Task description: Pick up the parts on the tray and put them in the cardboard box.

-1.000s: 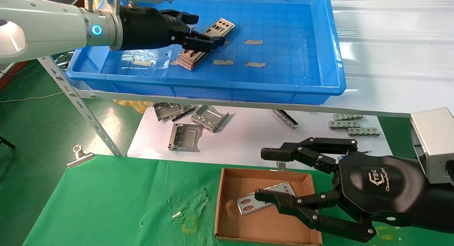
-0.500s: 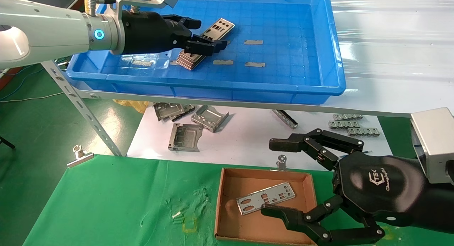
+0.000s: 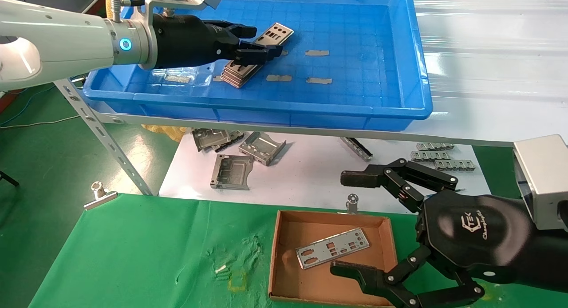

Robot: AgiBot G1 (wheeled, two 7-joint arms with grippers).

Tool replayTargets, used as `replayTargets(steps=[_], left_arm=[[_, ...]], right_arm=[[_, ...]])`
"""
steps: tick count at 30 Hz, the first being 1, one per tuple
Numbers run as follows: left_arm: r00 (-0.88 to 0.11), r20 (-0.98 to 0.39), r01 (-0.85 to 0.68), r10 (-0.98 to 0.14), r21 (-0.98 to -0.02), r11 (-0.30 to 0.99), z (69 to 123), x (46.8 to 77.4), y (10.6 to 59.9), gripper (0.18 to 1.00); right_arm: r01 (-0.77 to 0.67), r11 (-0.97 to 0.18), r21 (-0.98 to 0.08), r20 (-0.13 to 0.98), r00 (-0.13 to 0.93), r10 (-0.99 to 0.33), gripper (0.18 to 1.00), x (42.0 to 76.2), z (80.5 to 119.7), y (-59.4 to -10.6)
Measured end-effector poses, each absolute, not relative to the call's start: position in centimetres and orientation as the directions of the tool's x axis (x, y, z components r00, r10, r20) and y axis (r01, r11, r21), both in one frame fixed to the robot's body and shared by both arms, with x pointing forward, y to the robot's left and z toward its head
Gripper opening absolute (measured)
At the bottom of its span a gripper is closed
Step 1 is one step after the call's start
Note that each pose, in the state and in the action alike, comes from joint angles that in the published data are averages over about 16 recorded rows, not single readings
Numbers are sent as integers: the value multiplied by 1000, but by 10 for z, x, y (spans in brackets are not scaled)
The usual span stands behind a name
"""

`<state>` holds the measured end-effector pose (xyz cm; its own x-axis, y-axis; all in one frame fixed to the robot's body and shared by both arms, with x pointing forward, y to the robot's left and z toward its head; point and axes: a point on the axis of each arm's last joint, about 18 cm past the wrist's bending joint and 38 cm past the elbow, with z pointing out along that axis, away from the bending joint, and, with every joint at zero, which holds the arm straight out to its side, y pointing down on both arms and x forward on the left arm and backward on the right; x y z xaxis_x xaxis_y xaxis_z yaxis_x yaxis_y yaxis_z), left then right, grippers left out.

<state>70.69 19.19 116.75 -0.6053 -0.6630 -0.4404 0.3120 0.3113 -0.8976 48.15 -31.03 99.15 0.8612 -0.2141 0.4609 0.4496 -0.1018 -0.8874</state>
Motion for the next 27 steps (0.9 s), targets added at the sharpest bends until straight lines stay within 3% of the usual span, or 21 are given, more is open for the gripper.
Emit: replayTargets(steps=[14,20,27], left_arm=[[-587,-432,319,-685,-901,295,1170,710,196,496],[-580,-434,328,-690,-899,290,1174,709,198,443],[-581,-431,338,-691,-900,276,1181,705,201,441]], right_arm=[[450,-102,-887,461,861,-214,1000,482,992,-310],[450,-102,-887,461,861,-214,1000,482,992,-310],[450,-102,-887,461,861,-214,1000,482,992,-310]])
